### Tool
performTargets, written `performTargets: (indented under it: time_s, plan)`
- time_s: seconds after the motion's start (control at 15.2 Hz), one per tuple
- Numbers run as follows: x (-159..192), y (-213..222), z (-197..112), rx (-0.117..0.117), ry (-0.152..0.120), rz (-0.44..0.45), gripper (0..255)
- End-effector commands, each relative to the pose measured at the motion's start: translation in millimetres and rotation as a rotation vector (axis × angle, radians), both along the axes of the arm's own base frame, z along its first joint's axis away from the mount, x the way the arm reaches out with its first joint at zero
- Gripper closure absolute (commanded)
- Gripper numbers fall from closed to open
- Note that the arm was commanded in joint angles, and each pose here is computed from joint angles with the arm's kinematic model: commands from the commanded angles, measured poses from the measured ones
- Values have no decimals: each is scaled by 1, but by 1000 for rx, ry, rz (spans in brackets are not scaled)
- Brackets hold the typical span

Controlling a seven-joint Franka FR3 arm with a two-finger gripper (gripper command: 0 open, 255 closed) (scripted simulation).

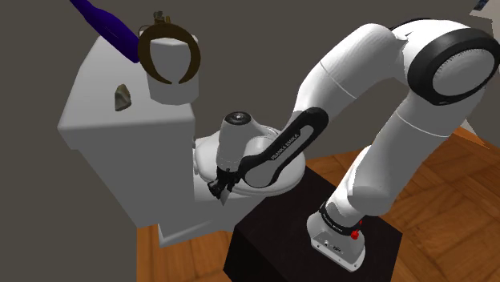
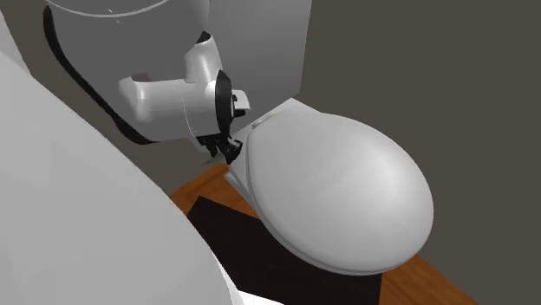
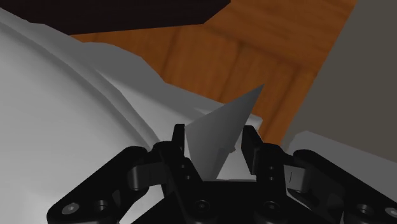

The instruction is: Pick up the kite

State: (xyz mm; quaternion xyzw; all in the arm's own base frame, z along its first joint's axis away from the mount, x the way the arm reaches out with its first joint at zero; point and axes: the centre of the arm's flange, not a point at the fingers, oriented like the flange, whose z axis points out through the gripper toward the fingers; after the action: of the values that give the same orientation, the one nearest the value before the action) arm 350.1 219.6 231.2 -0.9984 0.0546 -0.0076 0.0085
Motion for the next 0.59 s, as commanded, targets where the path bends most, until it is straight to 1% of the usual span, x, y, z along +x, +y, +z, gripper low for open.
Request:
performTargets:
  time_s: [0.0,0.46,0.53]
  plan:
    - [0,-1,10,0,1,0,255]
    - [0,-1,47,0,1,0,255]
    - [0,-1,48,0,1,0,255]
